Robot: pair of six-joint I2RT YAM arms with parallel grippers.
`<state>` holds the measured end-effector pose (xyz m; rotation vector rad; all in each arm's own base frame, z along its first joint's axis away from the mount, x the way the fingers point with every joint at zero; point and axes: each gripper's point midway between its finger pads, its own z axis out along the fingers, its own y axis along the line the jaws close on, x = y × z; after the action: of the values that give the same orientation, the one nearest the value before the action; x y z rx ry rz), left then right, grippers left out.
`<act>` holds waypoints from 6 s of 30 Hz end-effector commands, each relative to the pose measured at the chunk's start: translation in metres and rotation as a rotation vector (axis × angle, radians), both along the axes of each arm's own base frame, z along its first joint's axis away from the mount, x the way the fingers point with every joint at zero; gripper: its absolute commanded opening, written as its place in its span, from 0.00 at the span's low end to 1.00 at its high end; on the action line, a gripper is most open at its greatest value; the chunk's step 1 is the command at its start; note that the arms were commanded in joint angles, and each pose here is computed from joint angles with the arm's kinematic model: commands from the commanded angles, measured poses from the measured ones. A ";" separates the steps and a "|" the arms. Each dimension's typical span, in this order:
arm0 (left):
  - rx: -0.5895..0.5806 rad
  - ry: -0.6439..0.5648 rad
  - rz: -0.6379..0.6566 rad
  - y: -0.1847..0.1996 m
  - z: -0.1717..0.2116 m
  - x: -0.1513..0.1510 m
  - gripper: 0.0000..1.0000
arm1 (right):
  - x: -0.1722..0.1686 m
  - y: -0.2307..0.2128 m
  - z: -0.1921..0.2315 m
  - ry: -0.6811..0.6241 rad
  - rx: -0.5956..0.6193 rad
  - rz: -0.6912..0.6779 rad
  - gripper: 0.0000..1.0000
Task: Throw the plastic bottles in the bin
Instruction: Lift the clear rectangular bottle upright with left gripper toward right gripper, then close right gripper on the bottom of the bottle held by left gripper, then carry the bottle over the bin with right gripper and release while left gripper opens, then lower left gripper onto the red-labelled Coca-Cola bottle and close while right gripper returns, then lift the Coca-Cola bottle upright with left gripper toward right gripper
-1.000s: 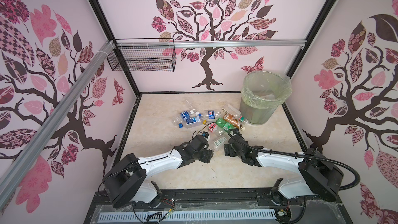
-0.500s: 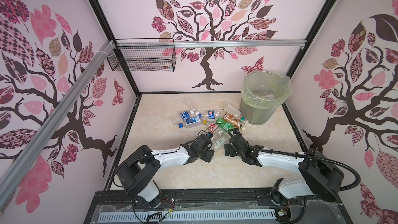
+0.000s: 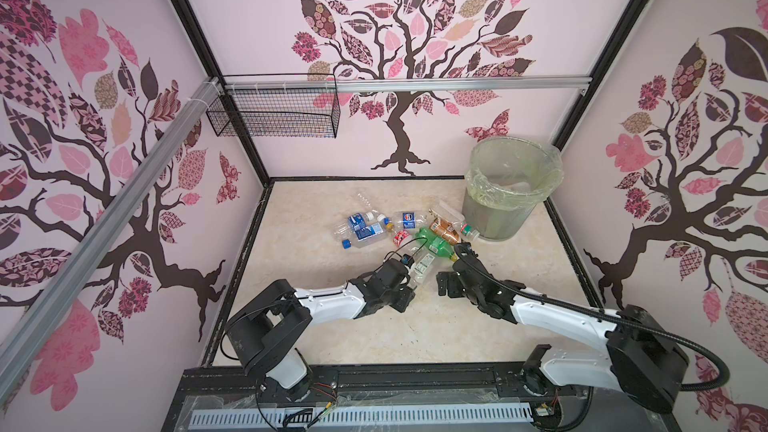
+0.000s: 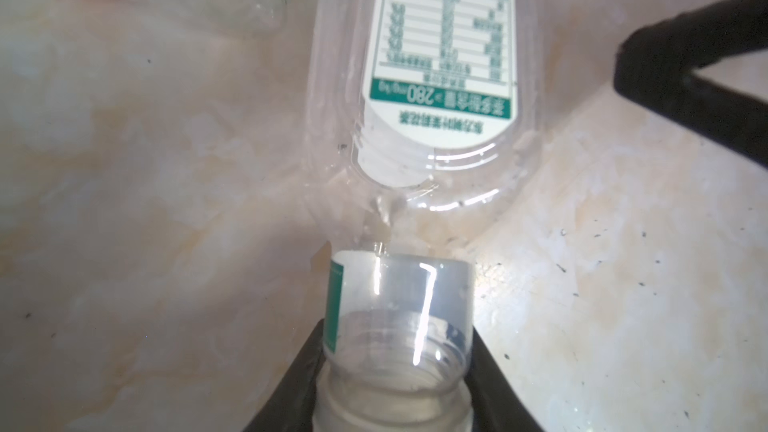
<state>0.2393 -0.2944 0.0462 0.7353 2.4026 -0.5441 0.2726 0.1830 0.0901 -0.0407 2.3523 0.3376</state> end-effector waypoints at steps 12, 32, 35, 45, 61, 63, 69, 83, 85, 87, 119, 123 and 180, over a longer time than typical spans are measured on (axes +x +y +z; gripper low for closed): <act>-0.280 -0.231 0.039 0.016 0.081 -0.007 0.34 | 0.004 0.045 0.129 -0.098 0.500 0.038 0.99; -0.455 -0.252 0.088 0.016 0.142 -0.010 0.36 | 0.032 0.101 0.161 -0.082 0.679 0.131 0.90; -0.460 -0.241 0.103 0.019 0.148 -0.012 0.36 | 0.032 0.107 0.167 -0.073 0.693 0.156 0.89; -0.499 -0.230 0.142 0.014 0.169 -0.016 0.37 | 0.035 0.128 0.167 -0.021 0.697 0.225 0.81; -0.475 -0.293 0.153 0.003 0.244 0.004 0.97 | 0.093 0.053 0.246 -0.202 0.499 0.124 0.51; -0.482 -0.318 0.146 -0.001 0.266 0.007 0.98 | 0.103 0.023 0.282 -0.283 0.438 0.081 0.53; -0.519 -0.380 0.095 -0.019 0.322 0.017 0.98 | 0.112 -0.084 0.400 -0.601 0.213 -0.162 0.54; -0.594 -0.418 -0.018 -0.061 0.373 0.028 0.98 | 0.151 -0.178 0.442 -0.777 -0.274 -0.571 0.57; -0.585 -0.409 -0.015 -0.063 0.368 0.030 0.98 | 0.181 -0.179 0.394 -0.660 -0.280 -0.561 0.62; -0.569 -0.395 -0.016 -0.063 0.361 0.030 0.98 | 0.205 -0.176 0.348 -0.539 -0.284 -0.536 0.80; -0.171 0.175 0.654 0.104 0.136 0.169 0.98 | 0.112 0.032 0.220 -0.294 0.067 0.020 1.00; -0.224 0.301 0.636 0.076 0.111 0.171 0.98 | 0.104 0.023 0.183 -0.229 0.019 0.014 0.99; -0.263 0.279 0.329 0.003 0.069 0.097 0.51 | 0.071 -0.007 0.150 -0.093 0.312 -0.016 1.00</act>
<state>0.3385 -0.2809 0.1006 0.0331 2.6546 -0.7670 0.3390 0.1600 0.2290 0.1172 2.1910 0.5768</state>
